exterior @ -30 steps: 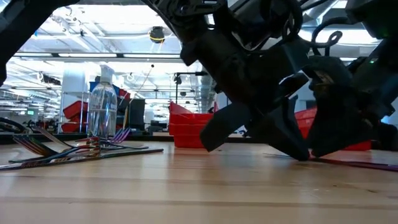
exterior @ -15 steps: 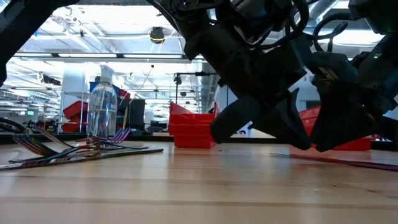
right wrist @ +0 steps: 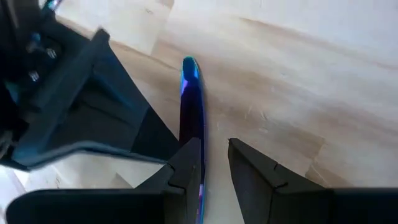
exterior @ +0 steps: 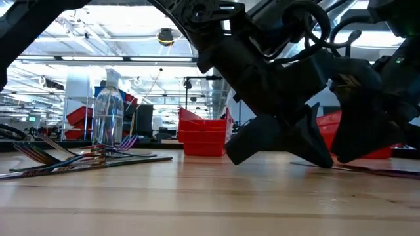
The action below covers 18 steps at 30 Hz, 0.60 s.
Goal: Sort silverware
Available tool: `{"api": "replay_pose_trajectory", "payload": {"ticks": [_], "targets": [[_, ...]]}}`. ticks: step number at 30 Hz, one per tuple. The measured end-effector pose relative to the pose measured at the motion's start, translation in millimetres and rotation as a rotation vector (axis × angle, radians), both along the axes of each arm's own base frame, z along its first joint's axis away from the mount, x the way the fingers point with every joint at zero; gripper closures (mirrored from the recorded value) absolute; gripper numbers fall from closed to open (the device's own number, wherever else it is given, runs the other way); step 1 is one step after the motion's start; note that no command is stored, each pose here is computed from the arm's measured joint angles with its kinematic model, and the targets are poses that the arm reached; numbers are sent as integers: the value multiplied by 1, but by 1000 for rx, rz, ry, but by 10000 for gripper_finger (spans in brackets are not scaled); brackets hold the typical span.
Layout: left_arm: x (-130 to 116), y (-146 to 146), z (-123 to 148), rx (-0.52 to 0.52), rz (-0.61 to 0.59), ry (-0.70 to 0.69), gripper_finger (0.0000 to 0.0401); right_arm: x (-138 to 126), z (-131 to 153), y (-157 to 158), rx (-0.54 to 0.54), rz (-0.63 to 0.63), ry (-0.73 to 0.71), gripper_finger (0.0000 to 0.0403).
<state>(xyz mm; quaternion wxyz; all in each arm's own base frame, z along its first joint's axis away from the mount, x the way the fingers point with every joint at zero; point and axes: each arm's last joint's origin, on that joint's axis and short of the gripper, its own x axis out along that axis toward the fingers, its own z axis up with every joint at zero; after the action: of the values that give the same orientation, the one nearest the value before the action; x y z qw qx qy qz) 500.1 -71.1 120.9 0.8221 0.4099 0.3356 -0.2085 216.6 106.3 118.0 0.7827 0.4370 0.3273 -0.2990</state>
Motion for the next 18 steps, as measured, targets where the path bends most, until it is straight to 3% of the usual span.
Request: {"api": "replay_pose_trajectory", "payload": {"ticks": [8,18], "targets": [[0,1,-1,-25,30,8,401,-2,-1,1,40,129,88,319],[-1,2,-2,-24,52,14,401,9,0,-16,98,239,119,238]]}}
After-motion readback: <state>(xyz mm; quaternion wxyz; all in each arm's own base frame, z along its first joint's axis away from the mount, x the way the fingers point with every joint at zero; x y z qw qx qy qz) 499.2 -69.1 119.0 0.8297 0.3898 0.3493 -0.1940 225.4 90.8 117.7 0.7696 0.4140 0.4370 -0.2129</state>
